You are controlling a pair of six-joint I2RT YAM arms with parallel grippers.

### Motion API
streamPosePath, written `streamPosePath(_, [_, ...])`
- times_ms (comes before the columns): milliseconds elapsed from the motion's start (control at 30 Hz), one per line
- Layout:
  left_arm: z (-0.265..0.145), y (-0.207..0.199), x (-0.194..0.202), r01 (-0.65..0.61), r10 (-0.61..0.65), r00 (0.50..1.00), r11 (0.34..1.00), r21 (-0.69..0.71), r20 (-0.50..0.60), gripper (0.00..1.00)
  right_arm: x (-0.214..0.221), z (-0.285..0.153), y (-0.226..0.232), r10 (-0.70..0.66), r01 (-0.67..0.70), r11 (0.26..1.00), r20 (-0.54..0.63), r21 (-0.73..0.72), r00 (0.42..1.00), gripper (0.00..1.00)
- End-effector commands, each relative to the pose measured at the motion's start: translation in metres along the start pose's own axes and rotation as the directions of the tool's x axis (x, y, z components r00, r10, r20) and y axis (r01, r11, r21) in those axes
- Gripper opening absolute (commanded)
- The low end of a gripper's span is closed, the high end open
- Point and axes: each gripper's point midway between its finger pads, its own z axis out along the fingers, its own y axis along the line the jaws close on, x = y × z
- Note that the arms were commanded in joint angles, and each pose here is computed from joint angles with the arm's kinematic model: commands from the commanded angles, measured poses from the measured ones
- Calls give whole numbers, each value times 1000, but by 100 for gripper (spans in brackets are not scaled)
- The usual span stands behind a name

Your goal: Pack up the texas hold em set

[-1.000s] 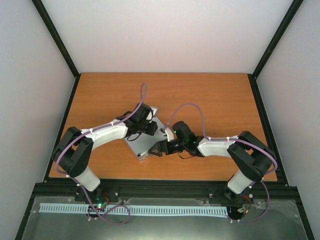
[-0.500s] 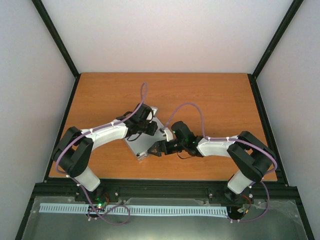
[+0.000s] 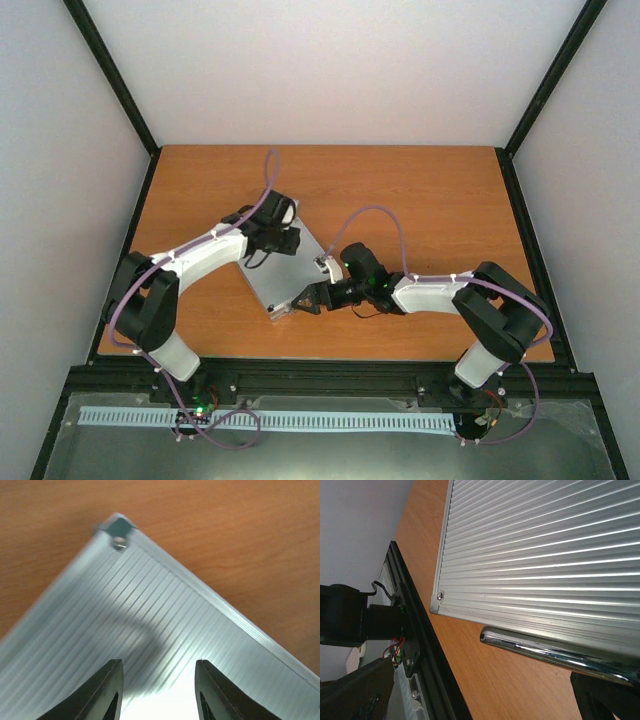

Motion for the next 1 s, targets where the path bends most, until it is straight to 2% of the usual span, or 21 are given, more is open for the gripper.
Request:
streamPosePath(0, [-11,31,-21,67,-65,997,996,-52,35,42,-11,5,17,-55,57,997,22,-55,998,98])
streamPosePath(233, [-10,72,-54,184,-176,978,981,-68,111,43,-11,5,18,-57,58,997,17,-58,998,98])
streamPosePath(467, [4,87,-79,208,-197,972,974,-86,129,43,-11,6,18,-57,58,997,15,-60,998,98])
streamPosePath(567, [25,95,-70,208,-199,977,971,-119,81,42,-14,6,20,-63,64,996,17,-59,998,98])
streamPosePath(733, [54,120,-38,274,-273,962,951,-144,23,41,-14,6,20,-64,65,996,14,-57,998,98])
streamPosePath(967, [63,115,-20,282,-285,958,954,-101,-14,38,-15,7,21,-65,66,996,14,-63,998,98])
